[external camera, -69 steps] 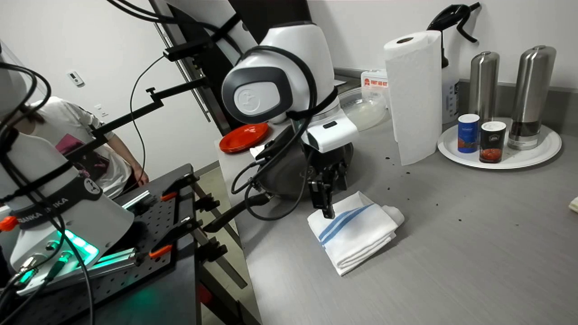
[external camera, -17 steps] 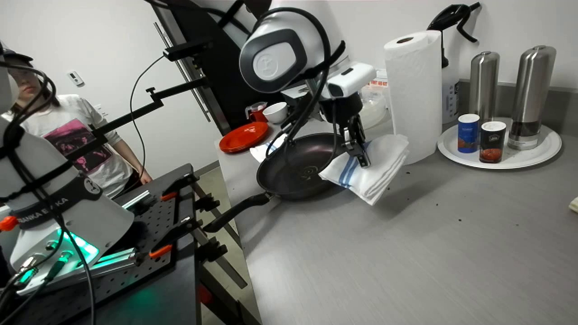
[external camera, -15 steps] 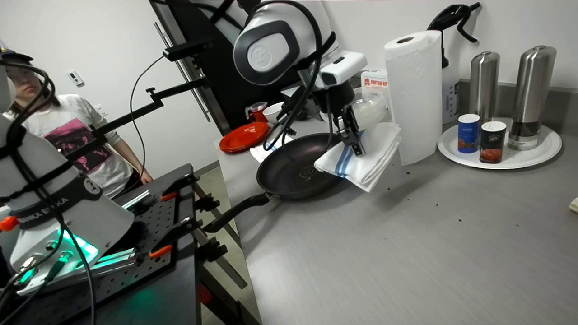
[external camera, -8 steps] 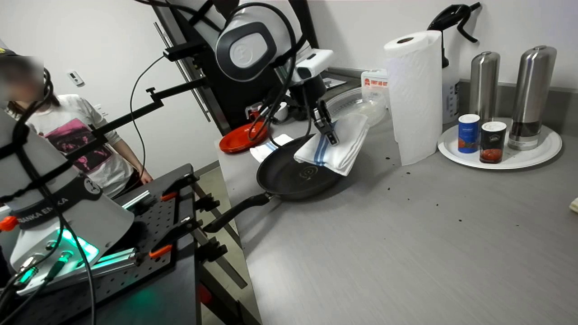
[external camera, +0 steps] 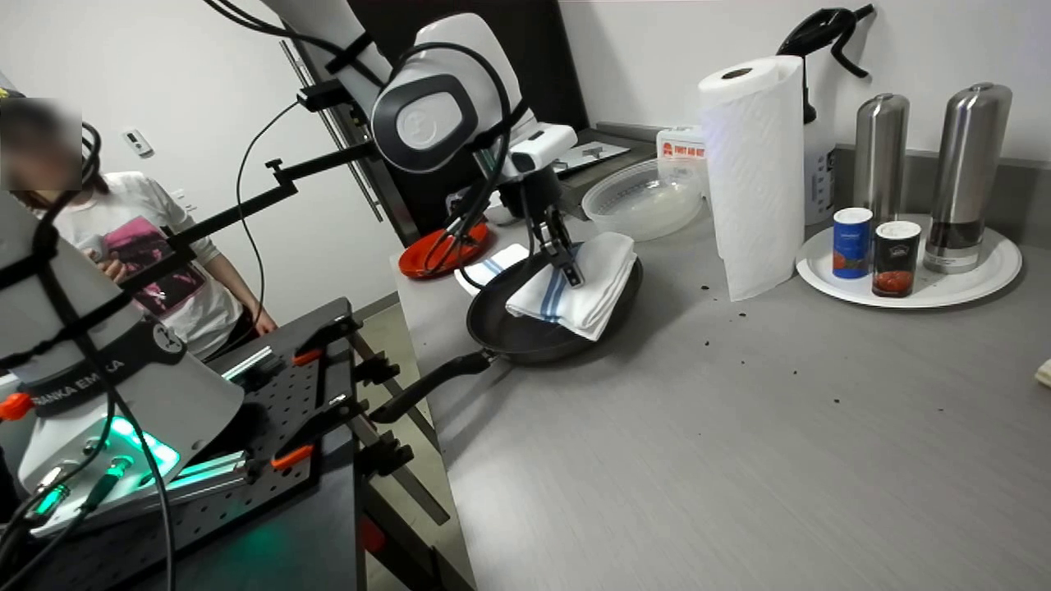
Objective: Pick up the kitchen cloth and wipe the pan
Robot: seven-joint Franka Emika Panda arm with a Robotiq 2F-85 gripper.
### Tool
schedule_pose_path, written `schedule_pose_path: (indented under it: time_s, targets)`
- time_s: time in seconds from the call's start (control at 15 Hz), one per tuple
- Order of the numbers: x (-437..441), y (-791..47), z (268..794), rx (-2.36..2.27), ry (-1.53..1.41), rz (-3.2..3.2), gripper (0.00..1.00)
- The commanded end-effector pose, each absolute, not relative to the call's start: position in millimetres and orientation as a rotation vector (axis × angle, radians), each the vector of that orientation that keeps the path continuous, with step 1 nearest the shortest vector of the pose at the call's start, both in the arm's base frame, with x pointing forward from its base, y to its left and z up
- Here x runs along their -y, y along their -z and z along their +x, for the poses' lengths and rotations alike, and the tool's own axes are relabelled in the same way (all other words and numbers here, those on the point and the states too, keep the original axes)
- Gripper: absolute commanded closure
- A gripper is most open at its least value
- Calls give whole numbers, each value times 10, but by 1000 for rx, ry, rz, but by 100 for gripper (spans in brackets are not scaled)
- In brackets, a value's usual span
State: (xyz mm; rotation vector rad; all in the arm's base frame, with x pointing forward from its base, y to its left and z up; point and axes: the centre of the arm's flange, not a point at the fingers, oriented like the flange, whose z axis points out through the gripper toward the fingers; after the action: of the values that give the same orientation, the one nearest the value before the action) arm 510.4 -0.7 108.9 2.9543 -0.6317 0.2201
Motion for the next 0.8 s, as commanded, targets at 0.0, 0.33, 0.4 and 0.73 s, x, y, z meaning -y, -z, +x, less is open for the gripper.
schedule_pose_path:
  time_s: [0.0, 0.33, 0.4, 0.73]
  targets:
    - [-166, -947, 5000, 621, -229, 2919, 96]
    - [-332, -650, 4993, 651, -264, 2840, 96]
    - [-347, -608, 4995, 659, -279, 2821, 96]
    - [-399, -446, 5005, 694, -322, 2747, 96]
